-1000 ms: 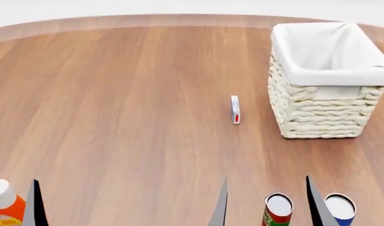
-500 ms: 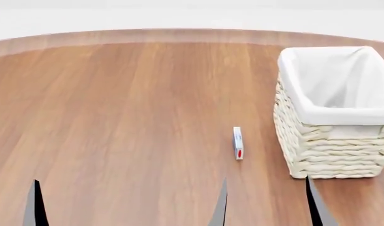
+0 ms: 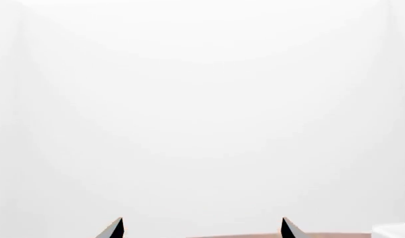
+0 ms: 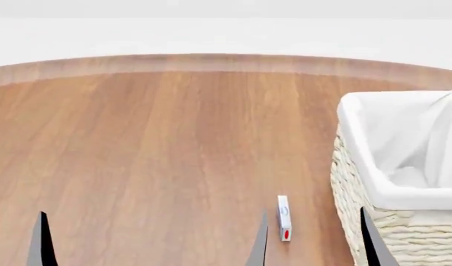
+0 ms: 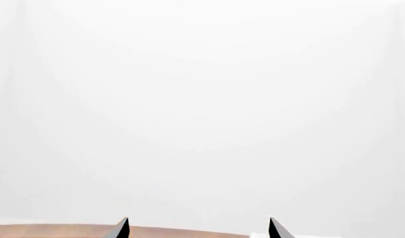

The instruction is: Pick up the cream cheese box, and put it in the basket.

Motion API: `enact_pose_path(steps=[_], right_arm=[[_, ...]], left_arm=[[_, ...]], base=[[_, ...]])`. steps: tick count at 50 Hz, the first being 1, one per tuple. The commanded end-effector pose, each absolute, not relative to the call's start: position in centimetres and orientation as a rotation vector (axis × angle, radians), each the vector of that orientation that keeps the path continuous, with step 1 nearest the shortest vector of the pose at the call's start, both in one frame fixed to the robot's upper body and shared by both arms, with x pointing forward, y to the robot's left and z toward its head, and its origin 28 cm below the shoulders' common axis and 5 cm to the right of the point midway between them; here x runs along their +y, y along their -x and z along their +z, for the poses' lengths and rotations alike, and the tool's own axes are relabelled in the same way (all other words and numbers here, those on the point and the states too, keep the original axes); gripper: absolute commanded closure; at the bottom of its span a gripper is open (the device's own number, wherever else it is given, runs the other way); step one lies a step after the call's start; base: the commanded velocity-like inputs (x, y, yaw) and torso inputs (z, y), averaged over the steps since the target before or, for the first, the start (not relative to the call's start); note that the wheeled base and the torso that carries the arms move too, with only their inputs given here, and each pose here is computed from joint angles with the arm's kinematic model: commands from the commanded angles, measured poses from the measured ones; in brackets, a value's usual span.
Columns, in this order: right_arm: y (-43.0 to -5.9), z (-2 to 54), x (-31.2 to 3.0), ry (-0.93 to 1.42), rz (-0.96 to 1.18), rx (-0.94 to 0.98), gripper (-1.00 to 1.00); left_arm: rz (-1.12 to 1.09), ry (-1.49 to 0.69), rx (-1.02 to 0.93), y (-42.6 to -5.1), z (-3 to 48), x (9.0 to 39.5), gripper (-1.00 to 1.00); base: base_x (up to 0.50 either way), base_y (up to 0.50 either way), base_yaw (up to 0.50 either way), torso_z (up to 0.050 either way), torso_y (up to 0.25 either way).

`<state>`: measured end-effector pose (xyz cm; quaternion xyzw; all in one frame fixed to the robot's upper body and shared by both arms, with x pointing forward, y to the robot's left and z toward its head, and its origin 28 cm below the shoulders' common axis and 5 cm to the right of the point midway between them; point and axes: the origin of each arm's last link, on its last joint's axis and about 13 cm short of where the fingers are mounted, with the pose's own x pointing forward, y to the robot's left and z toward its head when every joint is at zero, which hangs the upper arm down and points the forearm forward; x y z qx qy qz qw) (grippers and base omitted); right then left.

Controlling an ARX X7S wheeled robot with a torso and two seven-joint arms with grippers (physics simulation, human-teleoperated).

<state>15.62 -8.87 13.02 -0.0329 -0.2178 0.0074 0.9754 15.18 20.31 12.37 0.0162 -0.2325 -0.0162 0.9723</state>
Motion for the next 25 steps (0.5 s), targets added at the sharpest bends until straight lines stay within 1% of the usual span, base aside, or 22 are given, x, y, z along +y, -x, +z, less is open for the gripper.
enact_pose_path(steps=[1,12,20,24,25], right_arm=[[-15.6,13.0,-8.8,0.067,0.016,-0.438,-1.0],[-15.7,12.8,-8.8,0.087,0.014,-0.424,-1.0],[-16.1,15.1,-8.8,0.083,-0.022,-0.464,-1.0],[-17.0,17.1,-9.1,0.098,-0.043,-0.488,-1.0],[-17.2,17.7,-9.0,0.117,-0.013,-0.497,-1.0]], left_arm=[[-0.033,-0.032,-0.468,-15.0,12.6,20.3,-1.0],[-0.05,-0.031,-0.463,-15.1,12.5,20.2,-1.0],[-0.049,-0.033,-0.468,-14.9,12.7,20.2,-1.0],[-0.051,-0.032,-0.467,-14.8,12.7,20.2,-1.0],[-0.051,-0.032,-0.466,-14.8,12.7,20.2,-1.0]], base=[[0.41,0.0,0.0,0.0,0.0],[0.4,0.0,0.0,0.0,0.001],[0.0,0.0,0.0,0.0,0.0],[0.0,0.0,0.0,0.0,0.0],[0.0,0.0,0.0,0.0,0.0]])
